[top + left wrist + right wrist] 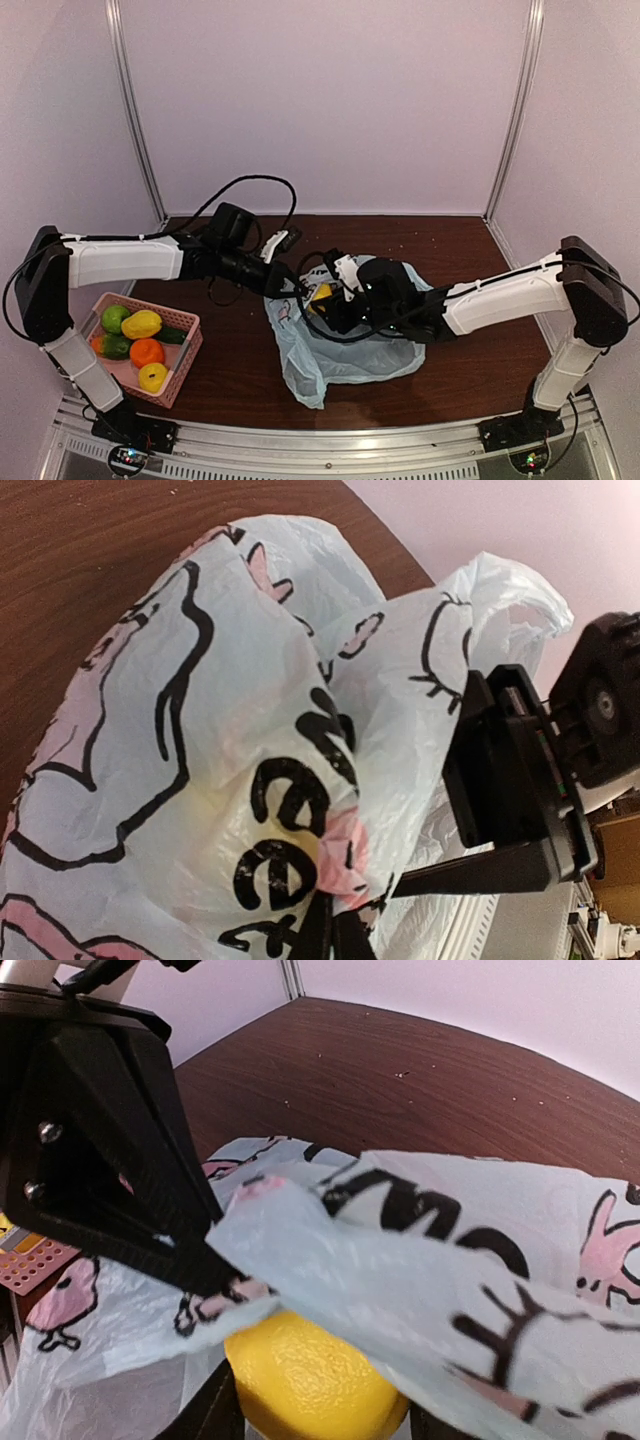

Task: Untie the knot of the plastic bag and take out the fruit
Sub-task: Pick up the fake fruit from the takeout bag, then place the fake fruit in the bin.

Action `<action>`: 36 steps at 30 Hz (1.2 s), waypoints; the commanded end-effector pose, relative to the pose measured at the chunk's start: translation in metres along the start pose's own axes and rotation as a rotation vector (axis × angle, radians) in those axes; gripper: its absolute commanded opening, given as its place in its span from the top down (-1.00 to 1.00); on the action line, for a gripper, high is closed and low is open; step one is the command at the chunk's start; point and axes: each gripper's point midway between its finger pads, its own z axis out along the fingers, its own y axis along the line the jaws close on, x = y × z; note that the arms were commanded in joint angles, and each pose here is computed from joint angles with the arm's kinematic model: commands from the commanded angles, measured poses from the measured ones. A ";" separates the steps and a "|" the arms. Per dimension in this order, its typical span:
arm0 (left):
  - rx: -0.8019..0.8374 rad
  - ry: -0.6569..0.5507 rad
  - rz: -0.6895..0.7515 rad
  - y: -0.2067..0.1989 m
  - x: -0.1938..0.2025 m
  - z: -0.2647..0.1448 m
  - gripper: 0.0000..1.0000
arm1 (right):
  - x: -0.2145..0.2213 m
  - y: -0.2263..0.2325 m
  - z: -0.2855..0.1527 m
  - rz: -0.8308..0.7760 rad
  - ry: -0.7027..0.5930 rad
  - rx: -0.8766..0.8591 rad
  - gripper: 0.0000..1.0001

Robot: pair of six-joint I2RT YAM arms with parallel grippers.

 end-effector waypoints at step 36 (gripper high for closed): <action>-0.304 -0.234 0.109 0.007 -0.053 -0.100 -0.91 | -0.082 0.050 -0.104 -0.007 -0.214 -0.127 0.16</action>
